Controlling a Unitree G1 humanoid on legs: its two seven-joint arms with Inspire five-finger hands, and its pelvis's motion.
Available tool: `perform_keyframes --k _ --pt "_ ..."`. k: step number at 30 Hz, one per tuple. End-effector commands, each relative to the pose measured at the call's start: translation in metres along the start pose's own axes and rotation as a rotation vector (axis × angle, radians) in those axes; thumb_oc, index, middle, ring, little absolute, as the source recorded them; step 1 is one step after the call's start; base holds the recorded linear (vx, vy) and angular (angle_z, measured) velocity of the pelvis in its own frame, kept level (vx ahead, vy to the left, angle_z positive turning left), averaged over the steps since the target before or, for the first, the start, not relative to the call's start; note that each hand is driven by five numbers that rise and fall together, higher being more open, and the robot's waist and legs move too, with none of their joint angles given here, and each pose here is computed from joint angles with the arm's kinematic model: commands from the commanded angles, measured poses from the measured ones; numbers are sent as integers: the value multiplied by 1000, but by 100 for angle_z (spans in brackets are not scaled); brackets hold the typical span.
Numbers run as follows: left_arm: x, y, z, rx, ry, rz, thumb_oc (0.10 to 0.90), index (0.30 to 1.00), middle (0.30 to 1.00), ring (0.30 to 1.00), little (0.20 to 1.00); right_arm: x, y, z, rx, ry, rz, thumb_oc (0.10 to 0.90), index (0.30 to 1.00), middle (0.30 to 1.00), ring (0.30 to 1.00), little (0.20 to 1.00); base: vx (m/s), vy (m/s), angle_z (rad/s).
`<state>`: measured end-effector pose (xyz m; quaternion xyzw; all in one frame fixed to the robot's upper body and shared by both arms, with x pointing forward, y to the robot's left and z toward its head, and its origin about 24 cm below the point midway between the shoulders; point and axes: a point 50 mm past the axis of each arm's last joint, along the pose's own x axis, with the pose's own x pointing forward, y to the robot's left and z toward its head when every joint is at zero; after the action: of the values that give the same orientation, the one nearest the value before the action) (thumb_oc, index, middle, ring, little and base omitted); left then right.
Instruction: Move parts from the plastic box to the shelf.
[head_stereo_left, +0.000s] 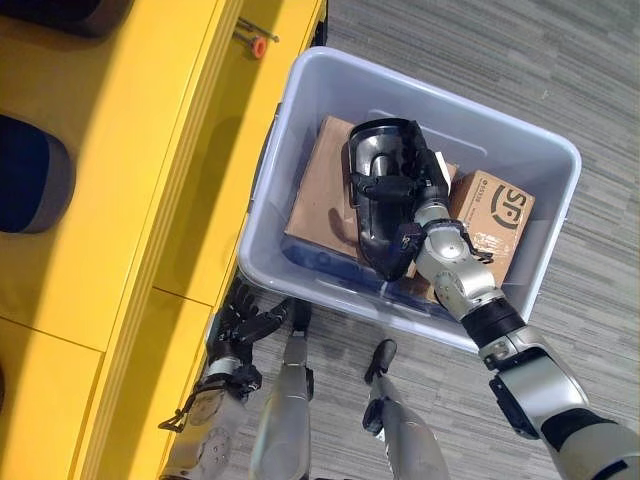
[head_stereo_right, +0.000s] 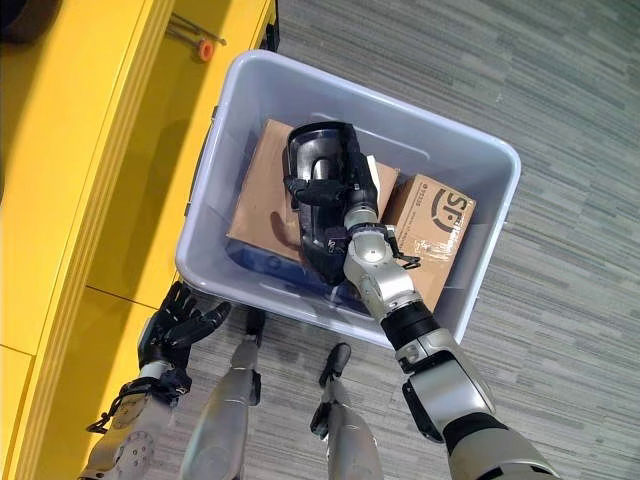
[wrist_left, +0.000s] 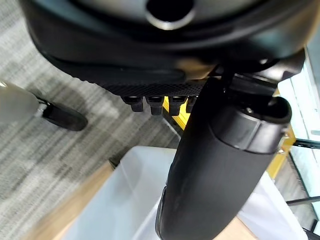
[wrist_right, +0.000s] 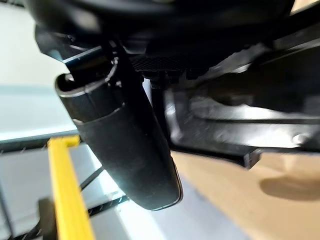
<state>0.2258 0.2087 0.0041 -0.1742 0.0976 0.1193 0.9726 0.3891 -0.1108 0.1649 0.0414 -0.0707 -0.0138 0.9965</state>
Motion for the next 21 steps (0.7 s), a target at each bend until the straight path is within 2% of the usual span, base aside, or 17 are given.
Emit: perform_keyframes --k 1,11,17,21 --pt "-6 -7 22 -40 -137 -42 900 1000 1000 1000 1000 14 15 69 76 -251 14 900 1000 1000 1000 1000 0 0 0" --pt "-3 -15 27 -59 -158 -74 900 1000 1000 1000 1000 27 19 74 125 -204 -22 900 1000 1000 1000 1000 -15 -5 -2" --pt "-4 -16 28 -57 -165 -81 900 1000 1000 1000 1000 32 30 81 63 -203 -5 900 1000 1000 1000 1000 0 0 0" --pt "-4 -15 29 -53 -177 -73 900 1000 1000 1000 1000 33 40 79 -60 -202 30 900 1000 1000 1000 1000 1 0 1"
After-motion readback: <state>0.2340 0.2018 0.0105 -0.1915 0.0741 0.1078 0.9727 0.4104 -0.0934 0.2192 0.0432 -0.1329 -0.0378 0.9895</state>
